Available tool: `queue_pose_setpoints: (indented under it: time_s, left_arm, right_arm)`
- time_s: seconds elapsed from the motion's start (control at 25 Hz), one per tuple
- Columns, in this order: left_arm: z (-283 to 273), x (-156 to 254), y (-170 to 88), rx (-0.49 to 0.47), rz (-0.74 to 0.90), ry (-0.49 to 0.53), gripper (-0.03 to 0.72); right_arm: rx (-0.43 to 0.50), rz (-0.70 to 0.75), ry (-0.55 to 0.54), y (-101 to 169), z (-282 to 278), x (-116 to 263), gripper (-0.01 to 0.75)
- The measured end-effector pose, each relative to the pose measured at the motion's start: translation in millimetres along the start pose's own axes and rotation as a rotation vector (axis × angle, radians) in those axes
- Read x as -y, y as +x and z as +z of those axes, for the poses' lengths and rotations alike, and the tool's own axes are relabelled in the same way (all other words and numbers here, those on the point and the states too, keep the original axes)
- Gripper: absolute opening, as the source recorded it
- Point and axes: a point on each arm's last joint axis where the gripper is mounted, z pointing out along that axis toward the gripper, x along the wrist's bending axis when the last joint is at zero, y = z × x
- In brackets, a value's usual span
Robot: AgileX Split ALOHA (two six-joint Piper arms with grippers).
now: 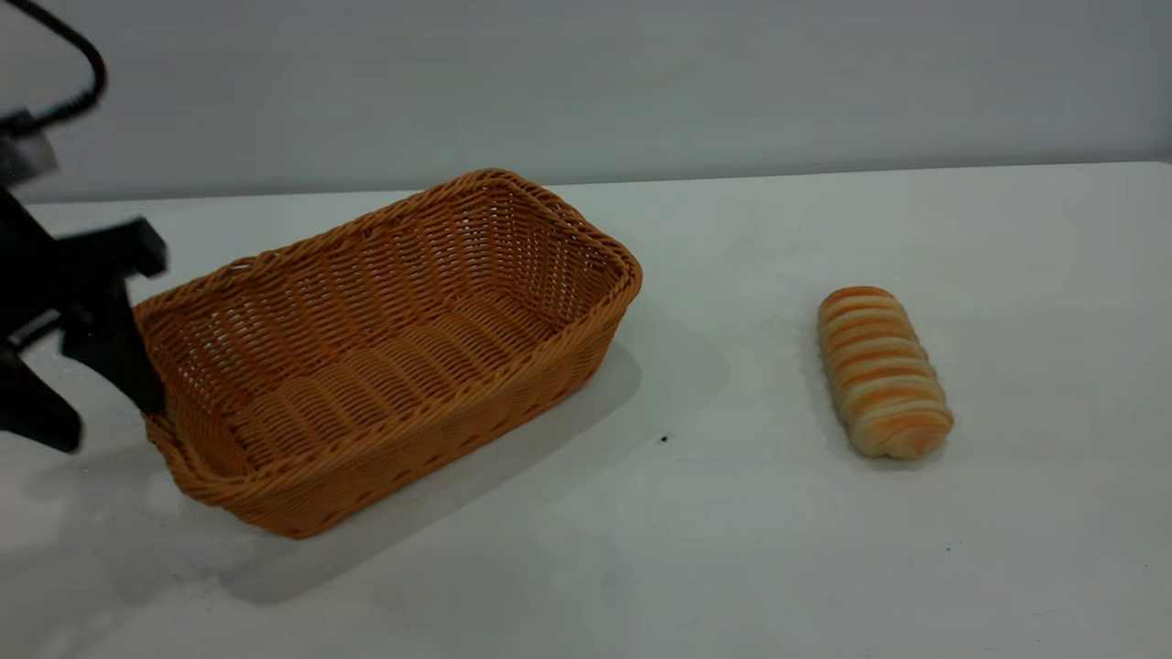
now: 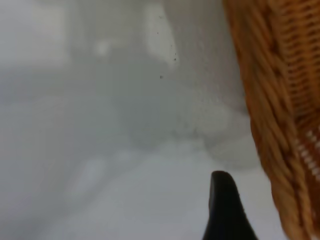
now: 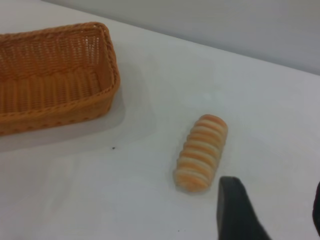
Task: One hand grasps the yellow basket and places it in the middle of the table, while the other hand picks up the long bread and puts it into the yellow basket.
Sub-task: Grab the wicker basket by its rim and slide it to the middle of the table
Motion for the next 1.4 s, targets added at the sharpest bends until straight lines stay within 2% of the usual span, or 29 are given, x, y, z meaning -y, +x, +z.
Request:
queue_pose_setpoints:
  time_s: [0.2, 0.56, 0.64, 0.72, 0.84, 0.88, 1.28, 1.4]
  left_arm:
    - [13, -7, -1, 0.019, -0.043, -0.036, 0.499]
    - [39, -11, 4, 0.003, -0.078, -0.035, 0.496]
    - [42, -14, 3, 0.008, -0.073, -0.043, 0.466]
    - [42, -18, 2, 0.015, -0.055, -0.075, 0.376]
    - [41, -24, -1, 0.034, -0.086, -0.122, 0.149]
    - [41, -25, -1, 0.039, -0.096, -0.135, 0.117]
    - [41, -25, -3, 0.041, -0.076, -0.113, 0.121]
    - [37, -30, -9, 0.058, -0.001, -0.078, 0.121]
  right_arm:
    - [0.000, -0.003, 0.000, 0, 0, 0, 0.413]
    - [0.000, -0.005, 0.000, 0, 0, 0, 0.414]
    - [0.000, -0.005, 0.000, 0, 0, 0, 0.414]
    - [0.000, -0.005, 0.000, 0, 0, 0, 0.414]
    - [0.000, -0.007, 0.000, 0, 0, 0, 0.414]
    - [0.000, -0.007, 0.000, 0, 0, 0, 0.414]
    - [0.000, -0.007, 0.001, 0, 0, 0, 0.414]
    - [-0.001, -0.007, 0.002, 0, 0, 0, 0.414]
